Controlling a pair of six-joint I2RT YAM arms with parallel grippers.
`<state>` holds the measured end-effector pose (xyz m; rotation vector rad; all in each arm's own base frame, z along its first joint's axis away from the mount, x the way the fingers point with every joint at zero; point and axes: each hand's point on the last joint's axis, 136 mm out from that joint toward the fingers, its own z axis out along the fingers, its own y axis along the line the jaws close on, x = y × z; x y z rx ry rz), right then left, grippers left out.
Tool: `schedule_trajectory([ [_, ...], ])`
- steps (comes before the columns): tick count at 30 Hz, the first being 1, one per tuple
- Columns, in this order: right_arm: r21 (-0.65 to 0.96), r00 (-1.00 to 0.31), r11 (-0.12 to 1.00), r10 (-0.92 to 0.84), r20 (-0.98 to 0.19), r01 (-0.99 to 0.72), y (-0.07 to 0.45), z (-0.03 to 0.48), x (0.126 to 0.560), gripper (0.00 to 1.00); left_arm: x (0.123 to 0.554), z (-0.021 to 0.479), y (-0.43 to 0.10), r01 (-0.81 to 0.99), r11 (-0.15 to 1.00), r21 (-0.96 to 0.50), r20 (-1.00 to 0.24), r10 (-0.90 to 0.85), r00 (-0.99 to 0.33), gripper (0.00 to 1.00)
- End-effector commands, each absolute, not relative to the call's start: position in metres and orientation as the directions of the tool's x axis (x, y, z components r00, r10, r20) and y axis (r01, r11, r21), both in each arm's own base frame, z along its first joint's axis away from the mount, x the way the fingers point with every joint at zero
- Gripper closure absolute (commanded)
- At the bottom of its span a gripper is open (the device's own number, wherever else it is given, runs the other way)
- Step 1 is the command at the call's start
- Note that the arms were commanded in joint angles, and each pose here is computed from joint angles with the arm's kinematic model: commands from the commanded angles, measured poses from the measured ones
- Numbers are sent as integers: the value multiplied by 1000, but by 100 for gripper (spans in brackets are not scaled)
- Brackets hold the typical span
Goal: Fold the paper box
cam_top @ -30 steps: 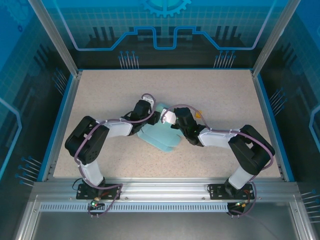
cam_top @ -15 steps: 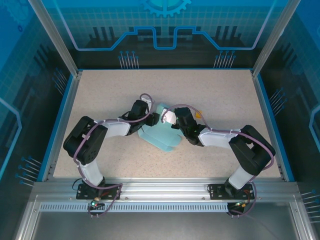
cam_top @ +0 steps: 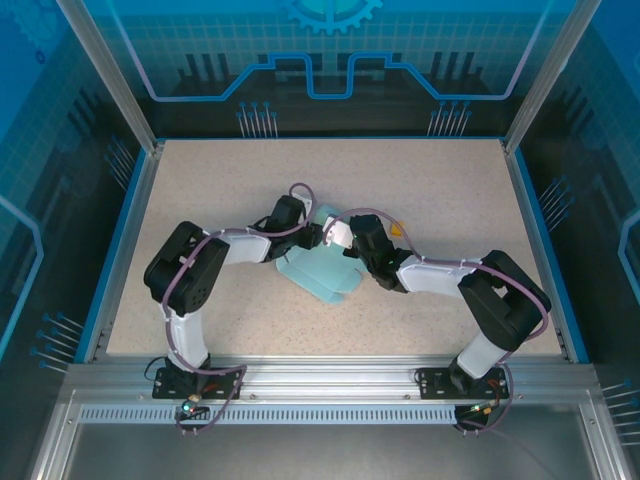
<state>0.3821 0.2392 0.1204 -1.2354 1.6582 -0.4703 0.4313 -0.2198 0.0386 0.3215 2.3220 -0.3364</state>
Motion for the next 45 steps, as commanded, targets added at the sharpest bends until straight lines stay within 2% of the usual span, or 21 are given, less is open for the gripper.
schedule_trajectory([
  [1,-753,3,450,-858,-514,-480,243,141,387,100,442,34,-209,262,959,-107,-717,108,-689,50],
  [9,-744,-8,458,-854,-520,-487,242,137,385,100,450,40,-196,140,983,-122,-737,5,-676,64],
  [16,-734,-10,467,-847,-532,-493,245,134,383,100,453,42,-188,49,990,-132,-737,-65,-673,71],
  [22,-747,-11,460,-854,-520,-480,244,136,386,100,448,51,-206,157,969,-191,-756,-43,-654,66],
  [30,-762,-7,452,-862,-507,-464,240,143,392,100,435,66,-218,314,936,-160,-786,71,-614,48],
  [33,-761,-5,449,-863,-506,-468,240,142,392,100,431,73,-222,363,919,-156,-802,97,-589,45],
  [38,-758,-1,444,-863,-504,-478,241,141,391,100,430,79,-229,418,895,-158,-817,118,-564,45],
  [45,-757,-1,442,-864,-504,-482,241,140,389,100,437,87,-239,458,870,-182,-820,122,-559,60],
])
